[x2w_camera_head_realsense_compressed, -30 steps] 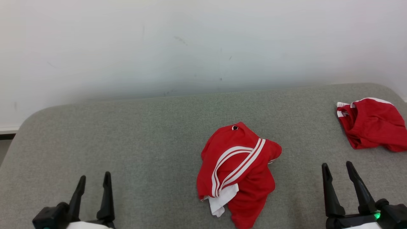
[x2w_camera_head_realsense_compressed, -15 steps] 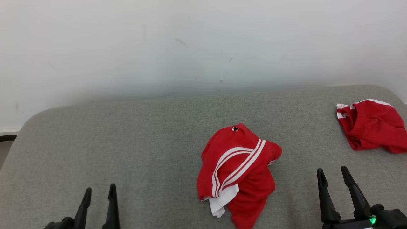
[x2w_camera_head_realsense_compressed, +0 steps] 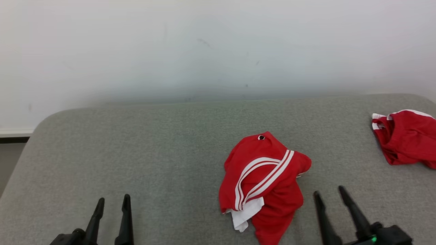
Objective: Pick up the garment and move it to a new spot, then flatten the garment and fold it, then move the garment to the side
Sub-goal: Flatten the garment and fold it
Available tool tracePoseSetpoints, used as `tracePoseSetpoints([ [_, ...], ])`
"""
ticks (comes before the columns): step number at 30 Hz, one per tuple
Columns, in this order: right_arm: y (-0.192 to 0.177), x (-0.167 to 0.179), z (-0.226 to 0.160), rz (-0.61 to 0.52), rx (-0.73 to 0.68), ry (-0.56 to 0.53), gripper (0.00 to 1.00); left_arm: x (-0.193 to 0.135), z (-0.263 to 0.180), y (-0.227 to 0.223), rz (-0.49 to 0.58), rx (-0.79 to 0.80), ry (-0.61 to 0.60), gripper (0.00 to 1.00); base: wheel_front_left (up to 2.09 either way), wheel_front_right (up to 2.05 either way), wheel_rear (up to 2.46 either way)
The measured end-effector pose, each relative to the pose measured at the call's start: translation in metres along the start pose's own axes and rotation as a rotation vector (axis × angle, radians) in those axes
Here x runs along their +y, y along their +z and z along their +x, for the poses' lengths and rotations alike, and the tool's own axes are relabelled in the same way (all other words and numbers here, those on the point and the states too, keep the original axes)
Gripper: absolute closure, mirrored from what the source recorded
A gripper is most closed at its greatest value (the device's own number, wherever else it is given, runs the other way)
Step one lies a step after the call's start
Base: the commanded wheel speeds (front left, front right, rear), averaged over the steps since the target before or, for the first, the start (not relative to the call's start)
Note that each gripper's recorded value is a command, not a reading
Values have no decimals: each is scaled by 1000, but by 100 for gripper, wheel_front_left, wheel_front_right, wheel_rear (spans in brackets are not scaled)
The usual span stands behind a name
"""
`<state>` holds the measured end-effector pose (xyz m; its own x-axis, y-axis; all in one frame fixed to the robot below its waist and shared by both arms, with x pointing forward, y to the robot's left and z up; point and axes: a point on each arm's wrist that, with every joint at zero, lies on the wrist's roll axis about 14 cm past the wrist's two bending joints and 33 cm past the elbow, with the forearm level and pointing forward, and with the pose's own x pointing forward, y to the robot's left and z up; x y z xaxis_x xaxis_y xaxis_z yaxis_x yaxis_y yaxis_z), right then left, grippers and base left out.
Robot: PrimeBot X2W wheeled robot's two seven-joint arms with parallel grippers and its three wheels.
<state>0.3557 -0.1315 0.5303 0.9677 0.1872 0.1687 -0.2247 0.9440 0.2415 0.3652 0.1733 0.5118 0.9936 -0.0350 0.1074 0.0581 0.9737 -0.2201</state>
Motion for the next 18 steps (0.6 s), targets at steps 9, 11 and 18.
tracePoseSetpoints([
  [9,-61,85,2,86,248,288,0,21,-14,1,-3,0,65,0,0,0,0],
  [11,-71,101,1,121,295,331,0,26,-18,2,-6,-3,85,0,0,0,0],
  [18,-109,127,6,140,462,408,0,46,-32,7,-7,-14,156,0,0,0,0],
])
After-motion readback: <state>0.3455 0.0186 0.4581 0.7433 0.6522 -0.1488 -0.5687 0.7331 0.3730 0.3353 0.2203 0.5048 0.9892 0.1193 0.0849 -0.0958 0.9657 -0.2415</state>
